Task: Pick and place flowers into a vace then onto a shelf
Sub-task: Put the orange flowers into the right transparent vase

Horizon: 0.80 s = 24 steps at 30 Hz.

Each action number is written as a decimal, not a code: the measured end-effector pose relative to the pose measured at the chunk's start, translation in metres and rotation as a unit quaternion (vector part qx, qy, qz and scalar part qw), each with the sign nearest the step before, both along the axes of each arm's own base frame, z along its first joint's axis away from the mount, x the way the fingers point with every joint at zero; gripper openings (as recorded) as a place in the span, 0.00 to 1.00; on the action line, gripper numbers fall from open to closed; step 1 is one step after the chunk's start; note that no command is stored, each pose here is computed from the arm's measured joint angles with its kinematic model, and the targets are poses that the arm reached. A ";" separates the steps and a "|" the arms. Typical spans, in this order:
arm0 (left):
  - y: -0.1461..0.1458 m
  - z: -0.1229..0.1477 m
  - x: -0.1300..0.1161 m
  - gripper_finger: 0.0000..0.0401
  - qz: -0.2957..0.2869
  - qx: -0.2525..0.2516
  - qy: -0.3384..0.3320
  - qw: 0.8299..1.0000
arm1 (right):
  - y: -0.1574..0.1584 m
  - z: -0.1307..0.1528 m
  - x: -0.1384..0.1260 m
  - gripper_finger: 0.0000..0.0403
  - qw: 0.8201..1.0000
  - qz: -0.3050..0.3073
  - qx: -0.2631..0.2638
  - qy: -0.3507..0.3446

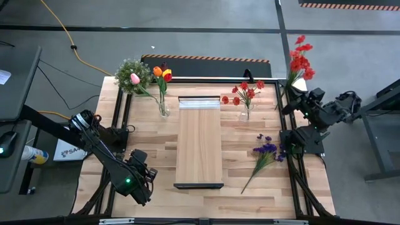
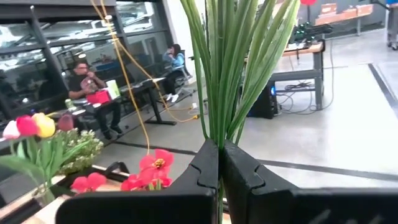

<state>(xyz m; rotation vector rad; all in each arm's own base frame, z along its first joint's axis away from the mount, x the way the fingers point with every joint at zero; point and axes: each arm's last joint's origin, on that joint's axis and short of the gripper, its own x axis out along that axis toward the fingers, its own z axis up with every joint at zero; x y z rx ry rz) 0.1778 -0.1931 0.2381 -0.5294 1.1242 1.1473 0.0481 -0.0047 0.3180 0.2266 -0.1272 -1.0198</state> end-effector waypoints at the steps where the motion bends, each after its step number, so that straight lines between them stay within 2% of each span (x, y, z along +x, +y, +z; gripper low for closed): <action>1: 0.000 0.000 0.000 0.21 0.000 0.000 0.000 1.000 | 0.000 0.000 0.000 0.00 1.000 -0.004 0.003 -0.005; 4: 0.000 0.000 0.000 0.21 -0.001 0.002 -0.002 1.000 | 0.001 -0.007 0.004 0.00 1.000 -0.017 0.004 -0.007; 9: 0.001 0.000 0.001 0.21 -0.008 0.015 -0.016 1.000 | 0.006 -0.035 0.017 0.00 0.999 -0.031 0.007 -0.010; 16: 0.001 0.000 0.001 0.21 -0.008 0.013 -0.016 1.000 | 0.005 -0.058 0.029 0.00 0.995 -0.077 0.027 -0.054; 24: 0.001 0.000 0.001 0.21 -0.008 0.013 -0.016 1.000 | -0.004 -0.063 0.035 0.00 0.982 -0.129 0.055 -0.125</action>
